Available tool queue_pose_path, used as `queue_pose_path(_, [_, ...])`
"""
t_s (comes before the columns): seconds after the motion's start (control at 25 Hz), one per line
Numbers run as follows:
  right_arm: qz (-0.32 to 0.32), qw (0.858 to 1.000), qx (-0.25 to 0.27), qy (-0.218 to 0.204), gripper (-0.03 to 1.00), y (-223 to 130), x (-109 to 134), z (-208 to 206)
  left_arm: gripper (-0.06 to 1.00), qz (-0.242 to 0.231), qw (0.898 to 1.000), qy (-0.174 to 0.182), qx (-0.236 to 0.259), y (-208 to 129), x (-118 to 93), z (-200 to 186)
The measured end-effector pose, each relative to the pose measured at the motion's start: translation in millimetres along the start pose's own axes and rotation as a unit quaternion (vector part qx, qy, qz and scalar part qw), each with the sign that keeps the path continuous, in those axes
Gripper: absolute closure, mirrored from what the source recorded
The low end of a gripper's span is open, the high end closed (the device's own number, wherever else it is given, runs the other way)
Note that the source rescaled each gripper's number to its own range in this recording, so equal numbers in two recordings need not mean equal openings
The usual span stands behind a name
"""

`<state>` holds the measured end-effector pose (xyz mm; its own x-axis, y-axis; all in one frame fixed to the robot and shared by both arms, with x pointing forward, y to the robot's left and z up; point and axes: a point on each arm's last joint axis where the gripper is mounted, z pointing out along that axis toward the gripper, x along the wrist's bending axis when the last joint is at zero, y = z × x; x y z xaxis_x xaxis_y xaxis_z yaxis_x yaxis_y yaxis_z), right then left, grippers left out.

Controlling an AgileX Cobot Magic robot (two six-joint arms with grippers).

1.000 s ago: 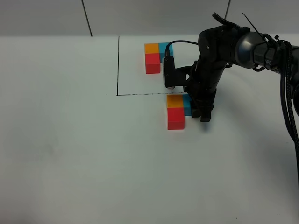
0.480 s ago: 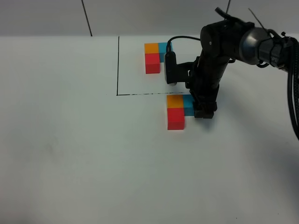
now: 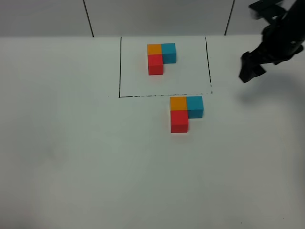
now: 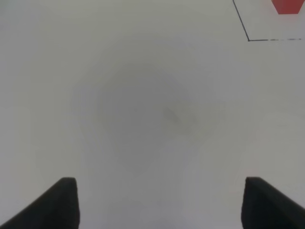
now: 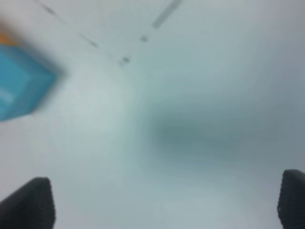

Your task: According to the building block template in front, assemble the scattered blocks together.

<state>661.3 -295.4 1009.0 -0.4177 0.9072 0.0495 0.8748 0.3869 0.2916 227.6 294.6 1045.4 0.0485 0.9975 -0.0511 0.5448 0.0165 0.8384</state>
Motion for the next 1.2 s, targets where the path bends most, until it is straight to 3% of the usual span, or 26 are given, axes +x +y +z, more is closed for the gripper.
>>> queue_pose_path(0.16, [0.081, 0.996, -0.024, -0.027, 0.06, -32.1, -23.6, -28.5, 0.39, 0.0, 1.0, 0.0, 0.0, 0.0, 0.0, 0.0])
queue_pose_path(0.36, [0.13, 0.987, -0.072, -0.062, 0.06, -76.8, -16.2, -63.4, 0.39, 0.0, 1.0, 0.0, 0.0, 0.0, 0.0, 0.0])
queue_pose_path(0.8, [0.173, 0.973, -0.13, -0.079, 0.06, -162.9, 57.4, -126.3, 0.39, 0.0, 1.0, 0.0, 0.0, 0.0, 0.0, 0.0])
queue_pose_path(1.2, [0.135, 0.973, -0.173, -0.077, 0.06, -228.7, 119.6, -144.2, 0.39, 0.0, 1.0, 0.0, 0.0, 0.0, 0.0, 0.0])
